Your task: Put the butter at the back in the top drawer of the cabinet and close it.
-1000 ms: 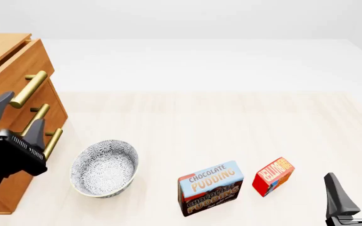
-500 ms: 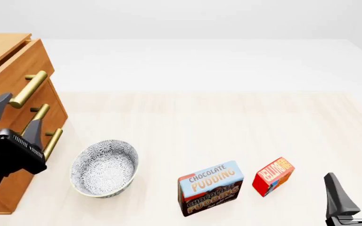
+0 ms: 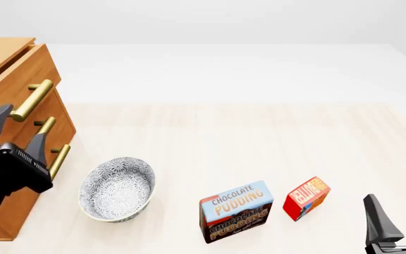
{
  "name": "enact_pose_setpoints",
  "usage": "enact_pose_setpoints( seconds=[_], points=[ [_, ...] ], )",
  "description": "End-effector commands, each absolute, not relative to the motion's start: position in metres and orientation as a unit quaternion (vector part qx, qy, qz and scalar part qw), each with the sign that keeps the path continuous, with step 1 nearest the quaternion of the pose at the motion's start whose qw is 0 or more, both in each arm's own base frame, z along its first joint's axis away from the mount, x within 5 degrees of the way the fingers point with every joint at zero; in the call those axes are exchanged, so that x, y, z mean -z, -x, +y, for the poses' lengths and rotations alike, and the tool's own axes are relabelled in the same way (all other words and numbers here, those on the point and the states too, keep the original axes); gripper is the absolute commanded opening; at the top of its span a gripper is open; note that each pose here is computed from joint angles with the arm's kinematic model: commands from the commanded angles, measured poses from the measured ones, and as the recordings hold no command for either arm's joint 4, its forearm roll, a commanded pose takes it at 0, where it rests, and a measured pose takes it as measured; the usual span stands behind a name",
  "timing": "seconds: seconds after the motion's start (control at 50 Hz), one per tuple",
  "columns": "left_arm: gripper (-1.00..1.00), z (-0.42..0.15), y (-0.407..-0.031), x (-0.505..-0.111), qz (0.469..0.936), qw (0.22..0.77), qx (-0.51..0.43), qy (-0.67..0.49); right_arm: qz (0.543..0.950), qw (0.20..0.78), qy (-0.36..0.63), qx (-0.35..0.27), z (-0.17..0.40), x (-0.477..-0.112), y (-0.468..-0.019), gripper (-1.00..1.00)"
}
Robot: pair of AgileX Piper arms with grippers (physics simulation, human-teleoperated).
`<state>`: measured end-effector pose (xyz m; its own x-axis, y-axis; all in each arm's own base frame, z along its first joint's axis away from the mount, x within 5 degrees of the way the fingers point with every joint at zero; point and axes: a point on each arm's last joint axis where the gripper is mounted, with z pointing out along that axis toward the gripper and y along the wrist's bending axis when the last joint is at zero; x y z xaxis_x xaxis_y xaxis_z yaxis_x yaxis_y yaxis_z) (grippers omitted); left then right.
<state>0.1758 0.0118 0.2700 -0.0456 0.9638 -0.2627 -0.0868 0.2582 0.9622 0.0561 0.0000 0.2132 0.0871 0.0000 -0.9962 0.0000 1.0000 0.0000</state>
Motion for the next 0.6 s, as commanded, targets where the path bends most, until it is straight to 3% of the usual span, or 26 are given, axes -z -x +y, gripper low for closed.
enact_pose_setpoints(
  seconds=[0.02, 0.6],
  points=[
    [1.00, 0.0135, -0.1792, -0.2659, 0.557, 0.562, -0.467, -0.396, 0.676, 0.737, 0.000, 0.000, 0.0000, -0.2132, -0.0561, 1.00],
    [1.00, 0.0199, -0.1887, -0.2614, 0.561, 0.552, -0.478, -0.391, 0.676, 0.737, 0.000, 0.000, 0.0000, -0.2132, -0.0561, 1.00]
  ],
)
